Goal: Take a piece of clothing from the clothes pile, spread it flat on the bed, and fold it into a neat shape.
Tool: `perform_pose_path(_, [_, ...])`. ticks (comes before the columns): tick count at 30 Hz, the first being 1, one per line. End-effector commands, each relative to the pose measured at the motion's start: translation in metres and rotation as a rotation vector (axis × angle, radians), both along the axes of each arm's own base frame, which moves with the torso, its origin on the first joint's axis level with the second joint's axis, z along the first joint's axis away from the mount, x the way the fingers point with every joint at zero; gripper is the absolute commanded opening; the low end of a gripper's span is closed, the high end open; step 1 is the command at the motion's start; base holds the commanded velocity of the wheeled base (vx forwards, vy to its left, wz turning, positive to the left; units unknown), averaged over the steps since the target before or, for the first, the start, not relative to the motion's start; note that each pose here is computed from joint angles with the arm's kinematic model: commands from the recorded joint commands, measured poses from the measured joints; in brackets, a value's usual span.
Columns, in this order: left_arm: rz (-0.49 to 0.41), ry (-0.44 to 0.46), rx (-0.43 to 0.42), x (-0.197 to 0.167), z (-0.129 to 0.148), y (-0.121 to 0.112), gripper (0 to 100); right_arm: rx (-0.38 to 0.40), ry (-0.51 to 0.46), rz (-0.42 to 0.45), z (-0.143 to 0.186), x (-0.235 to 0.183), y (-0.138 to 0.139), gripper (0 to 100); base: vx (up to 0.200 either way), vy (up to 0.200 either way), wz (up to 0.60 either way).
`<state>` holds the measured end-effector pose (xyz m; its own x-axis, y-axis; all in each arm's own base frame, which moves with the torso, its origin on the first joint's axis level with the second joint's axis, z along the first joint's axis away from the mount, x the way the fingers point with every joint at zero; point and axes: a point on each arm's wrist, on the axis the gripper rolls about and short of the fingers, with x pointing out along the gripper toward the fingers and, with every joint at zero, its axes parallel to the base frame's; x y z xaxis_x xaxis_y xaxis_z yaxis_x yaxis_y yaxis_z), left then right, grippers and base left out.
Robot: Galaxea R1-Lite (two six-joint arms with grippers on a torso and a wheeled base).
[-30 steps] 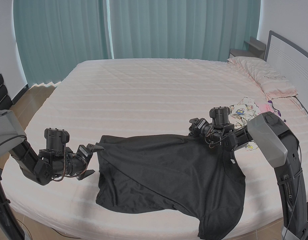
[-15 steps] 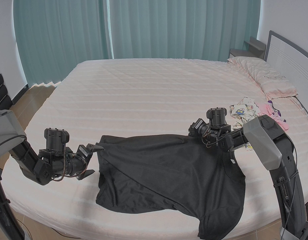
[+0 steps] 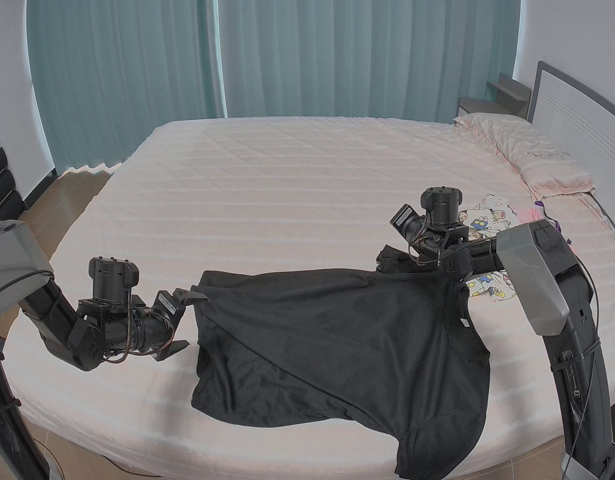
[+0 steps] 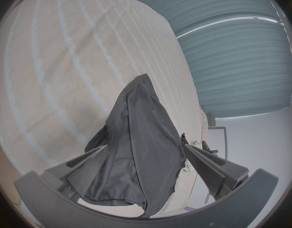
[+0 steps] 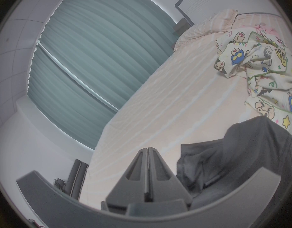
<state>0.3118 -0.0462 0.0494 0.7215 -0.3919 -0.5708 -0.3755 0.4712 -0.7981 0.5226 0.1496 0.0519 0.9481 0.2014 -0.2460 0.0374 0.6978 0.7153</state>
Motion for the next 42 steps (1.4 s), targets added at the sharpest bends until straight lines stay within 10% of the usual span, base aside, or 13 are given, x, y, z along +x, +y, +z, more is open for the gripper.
perform_pose_path(1, [0.000,0.005,0.000,0.000,-0.001,0.000,100,-0.084,0.089,0.026,-0.016,-0.014,-0.006,0,0.000,0.000,0.00])
perform_pose_path(2, [0.001,0.005,0.001,0.000,-0.001,0.000,100,-0.109,0.104,0.033,-0.023,-0.016,-0.007,0,0.000,0.000,0.00])
perform_pose_path(3, [0.001,0.005,0.001,0.000,-0.001,0.000,100,-0.120,0.111,0.036,-0.027,-0.017,-0.007,100,0.000,0.000,0.00])
perform_pose_path(20, [0.004,0.003,0.001,0.000,-0.001,0.001,100,-0.291,0.141,0.155,-0.064,-0.028,0.017,100,0.000,0.000,0.00])
perform_pose_path(21, [0.005,0.003,0.001,0.000,-0.001,0.001,100,-0.303,0.143,0.162,-0.066,-0.028,0.018,0,0.000,0.000,0.00])
perform_pose_path(42, [0.008,0.008,0.001,0.000,-0.002,0.002,100,-0.258,-0.209,0.035,0.005,0.008,0.014,0,0.000,0.000,0.00])
